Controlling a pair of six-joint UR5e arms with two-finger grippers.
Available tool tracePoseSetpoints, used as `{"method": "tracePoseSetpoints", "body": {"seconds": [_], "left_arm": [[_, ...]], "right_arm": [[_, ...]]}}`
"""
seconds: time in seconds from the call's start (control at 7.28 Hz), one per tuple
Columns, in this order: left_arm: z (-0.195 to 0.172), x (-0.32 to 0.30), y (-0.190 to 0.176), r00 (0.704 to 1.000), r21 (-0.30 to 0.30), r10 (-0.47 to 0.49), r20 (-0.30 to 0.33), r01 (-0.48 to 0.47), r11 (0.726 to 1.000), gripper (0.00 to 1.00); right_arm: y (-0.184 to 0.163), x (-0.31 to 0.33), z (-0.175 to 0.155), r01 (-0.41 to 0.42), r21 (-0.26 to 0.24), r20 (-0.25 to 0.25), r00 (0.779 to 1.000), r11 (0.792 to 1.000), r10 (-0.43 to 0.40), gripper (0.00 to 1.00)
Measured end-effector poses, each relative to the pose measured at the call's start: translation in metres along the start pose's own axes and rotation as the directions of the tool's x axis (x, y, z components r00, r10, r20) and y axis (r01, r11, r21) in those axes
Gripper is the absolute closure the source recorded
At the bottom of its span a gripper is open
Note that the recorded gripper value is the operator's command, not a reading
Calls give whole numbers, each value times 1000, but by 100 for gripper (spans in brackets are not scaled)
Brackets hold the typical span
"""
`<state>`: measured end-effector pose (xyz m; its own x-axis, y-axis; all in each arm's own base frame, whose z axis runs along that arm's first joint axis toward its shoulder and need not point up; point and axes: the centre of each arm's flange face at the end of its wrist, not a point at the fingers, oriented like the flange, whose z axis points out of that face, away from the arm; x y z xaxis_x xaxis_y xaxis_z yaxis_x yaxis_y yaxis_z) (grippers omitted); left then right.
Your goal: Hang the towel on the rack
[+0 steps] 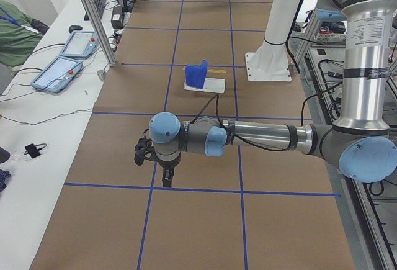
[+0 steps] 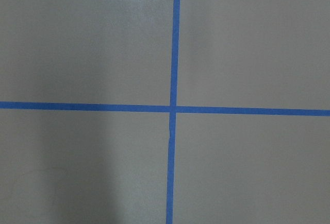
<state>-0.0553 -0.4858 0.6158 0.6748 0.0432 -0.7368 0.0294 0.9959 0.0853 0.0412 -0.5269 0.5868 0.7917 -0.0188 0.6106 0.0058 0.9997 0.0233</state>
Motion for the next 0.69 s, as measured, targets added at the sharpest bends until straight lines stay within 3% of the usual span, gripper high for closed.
{"method": "tracePoseSetpoints", "body": {"seconds": [0.69], "left_arm": [[-7,7,-2,1000,15,17,2,-17,1000,2]], "right_arm": [[2,2,2,-4,-4,-2,1000,1000,4,0]]}}
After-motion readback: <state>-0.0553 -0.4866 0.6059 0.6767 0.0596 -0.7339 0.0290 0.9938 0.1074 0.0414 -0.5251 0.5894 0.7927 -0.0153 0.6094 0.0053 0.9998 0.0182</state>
